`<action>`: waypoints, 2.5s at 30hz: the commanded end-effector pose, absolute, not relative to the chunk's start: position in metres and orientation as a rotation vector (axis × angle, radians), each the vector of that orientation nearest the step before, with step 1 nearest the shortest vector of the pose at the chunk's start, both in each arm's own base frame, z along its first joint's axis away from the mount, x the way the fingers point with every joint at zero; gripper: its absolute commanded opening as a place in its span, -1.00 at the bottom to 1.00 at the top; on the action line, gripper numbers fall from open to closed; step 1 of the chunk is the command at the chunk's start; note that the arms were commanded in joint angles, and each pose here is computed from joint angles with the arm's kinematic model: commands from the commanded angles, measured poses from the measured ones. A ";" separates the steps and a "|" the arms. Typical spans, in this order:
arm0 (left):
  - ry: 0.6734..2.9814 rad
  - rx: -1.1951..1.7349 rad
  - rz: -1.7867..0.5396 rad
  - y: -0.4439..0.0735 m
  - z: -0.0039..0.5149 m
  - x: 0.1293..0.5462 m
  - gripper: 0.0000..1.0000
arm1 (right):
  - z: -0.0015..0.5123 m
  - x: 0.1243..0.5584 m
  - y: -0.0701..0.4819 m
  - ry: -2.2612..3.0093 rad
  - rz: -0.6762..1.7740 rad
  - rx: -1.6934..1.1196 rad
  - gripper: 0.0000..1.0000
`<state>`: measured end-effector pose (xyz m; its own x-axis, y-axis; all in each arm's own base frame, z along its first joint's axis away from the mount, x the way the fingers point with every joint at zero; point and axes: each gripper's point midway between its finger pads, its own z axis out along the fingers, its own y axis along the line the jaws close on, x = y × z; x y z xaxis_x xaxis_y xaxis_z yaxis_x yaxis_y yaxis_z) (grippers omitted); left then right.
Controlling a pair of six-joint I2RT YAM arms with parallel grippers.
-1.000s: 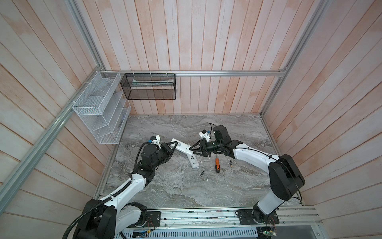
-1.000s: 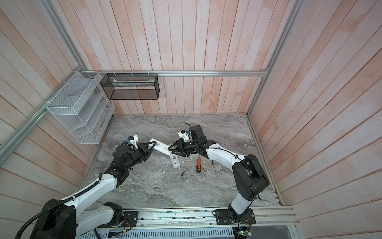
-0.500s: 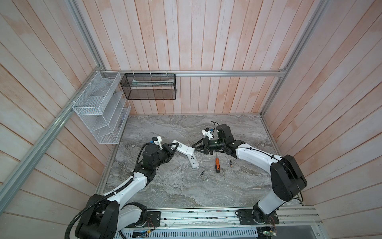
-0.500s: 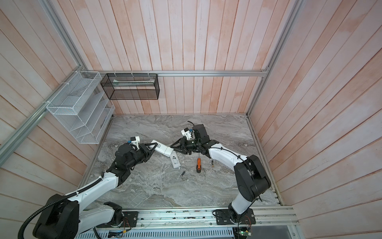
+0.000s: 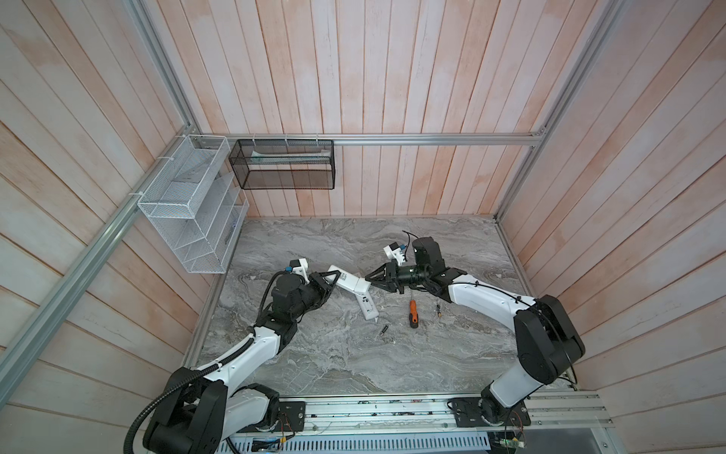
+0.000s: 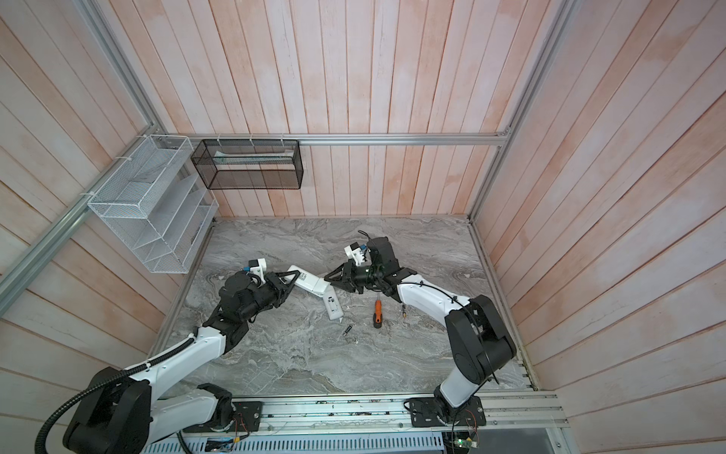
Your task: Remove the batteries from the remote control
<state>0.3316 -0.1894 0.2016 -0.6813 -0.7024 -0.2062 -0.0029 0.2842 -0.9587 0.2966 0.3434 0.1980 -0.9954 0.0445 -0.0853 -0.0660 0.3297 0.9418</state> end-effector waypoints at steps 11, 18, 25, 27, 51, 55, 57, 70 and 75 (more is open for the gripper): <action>1.853 -0.620 -1.490 -0.189 0.221 0.329 -1.00 | 0.211 0.291 0.338 2.421 1.803 -0.062 -0.79; 1.850 -0.647 -1.471 -0.184 0.218 0.329 -1.00 | 0.231 0.293 0.330 2.337 1.831 -0.091 -0.83; 1.864 -0.676 -1.445 -0.174 0.210 0.325 -1.00 | 0.249 0.297 0.313 2.278 1.816 -0.105 -0.83; 1.874 -0.679 -1.437 -0.172 0.208 0.323 -1.00 | 0.248 0.298 0.306 2.294 1.779 -0.104 -0.83; 2.223 -0.622 -1.423 -0.187 0.152 0.281 -1.00 | 0.171 0.347 0.219 2.678 0.606 -0.263 -0.83; 2.298 -0.622 -1.423 -0.191 0.139 0.278 -1.00 | 0.159 0.351 0.221 2.701 0.579 -0.272 -0.83; 2.326 -0.615 -1.438 -0.195 0.134 0.275 -1.00 | 0.151 0.359 0.223 2.712 0.548 -0.284 -0.83; 2.392 -0.576 -1.470 -0.203 0.125 0.260 -1.00 | 0.099 0.427 0.233 2.773 0.180 -0.398 -0.82; 2.413 -0.588 -1.462 -0.200 0.119 0.252 -1.00 | 0.085 0.442 0.241 2.778 0.097 -0.442 -0.81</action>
<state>0.2579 -0.1977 0.1138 -0.8701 -0.4928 0.0077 -0.2399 0.4098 -0.8800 0.4410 0.2458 0.0918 -0.9017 -0.2417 -0.3585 -0.2939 0.9508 0.0984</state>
